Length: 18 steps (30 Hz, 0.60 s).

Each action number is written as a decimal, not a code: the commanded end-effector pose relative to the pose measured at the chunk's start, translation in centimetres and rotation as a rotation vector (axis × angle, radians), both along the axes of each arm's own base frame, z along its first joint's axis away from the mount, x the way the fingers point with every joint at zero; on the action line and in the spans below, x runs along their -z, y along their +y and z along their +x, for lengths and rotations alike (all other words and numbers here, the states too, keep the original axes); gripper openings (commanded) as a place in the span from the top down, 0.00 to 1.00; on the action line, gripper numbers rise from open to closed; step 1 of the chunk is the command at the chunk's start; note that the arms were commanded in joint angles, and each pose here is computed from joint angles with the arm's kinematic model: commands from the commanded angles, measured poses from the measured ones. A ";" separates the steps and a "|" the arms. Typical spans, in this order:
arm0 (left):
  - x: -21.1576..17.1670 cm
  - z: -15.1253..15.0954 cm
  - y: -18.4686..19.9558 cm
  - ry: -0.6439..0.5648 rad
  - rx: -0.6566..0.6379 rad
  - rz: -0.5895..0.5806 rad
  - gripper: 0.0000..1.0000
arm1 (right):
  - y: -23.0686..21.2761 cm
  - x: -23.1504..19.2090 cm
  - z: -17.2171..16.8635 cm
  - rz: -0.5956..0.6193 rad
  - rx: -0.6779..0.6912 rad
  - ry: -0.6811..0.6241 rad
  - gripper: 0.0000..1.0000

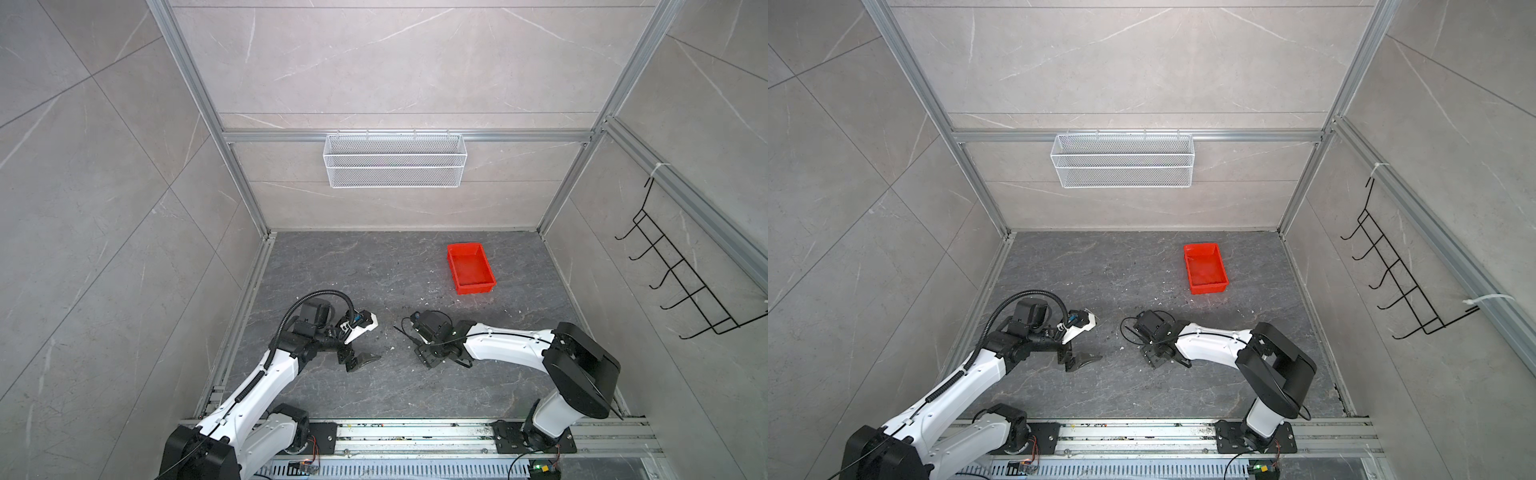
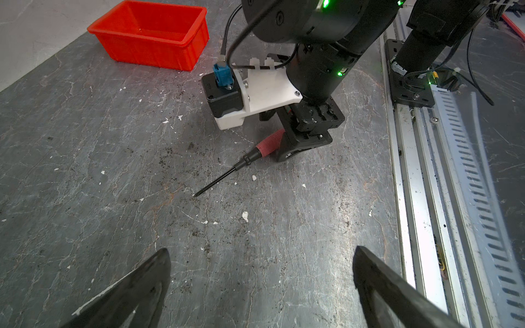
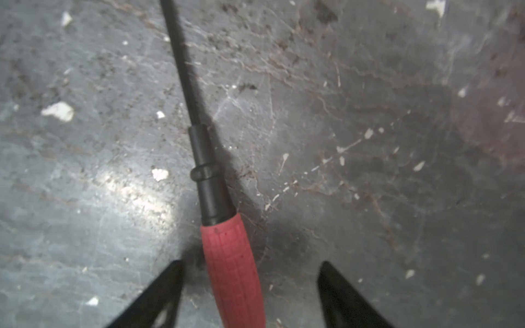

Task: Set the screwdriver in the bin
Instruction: 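Lower the right gripper and close it on the red screwdriver handle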

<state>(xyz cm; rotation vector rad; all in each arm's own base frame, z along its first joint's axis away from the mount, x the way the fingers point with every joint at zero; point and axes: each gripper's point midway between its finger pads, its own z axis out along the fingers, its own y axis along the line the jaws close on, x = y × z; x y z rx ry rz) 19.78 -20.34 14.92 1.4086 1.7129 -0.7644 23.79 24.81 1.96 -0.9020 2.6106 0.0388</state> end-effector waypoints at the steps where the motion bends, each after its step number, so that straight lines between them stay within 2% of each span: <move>1: -0.1 -0.6 -0.3 0.010 0.029 -0.017 0.00 | 0.2 0.0 0.3 -0.010 0.007 0.007 0.40; 4: -0.1 -0.6 -0.2 0.011 0.027 -0.016 0.00 | 0.1 -0.1 0.4 -0.011 0.013 0.001 0.57; 8: -0.1 -0.6 -0.2 0.011 0.027 -0.016 0.00 | 0.1 -0.4 0.4 -0.010 0.014 -0.007 0.85; 10: -0.1 -0.6 -0.2 0.011 0.027 -0.015 0.00 | 0.1 -0.5 0.4 -0.008 0.012 -0.009 0.97; 11: -0.1 -0.6 -0.3 0.010 0.029 -0.016 0.00 | 0.1 -0.5 0.5 -0.005 0.013 -0.011 1.00; 18: -0.4 0.0 -0.3 0.007 -0.002 -0.029 0.00 | 0.8 -2.3 1.3 0.071 0.052 -0.067 1.00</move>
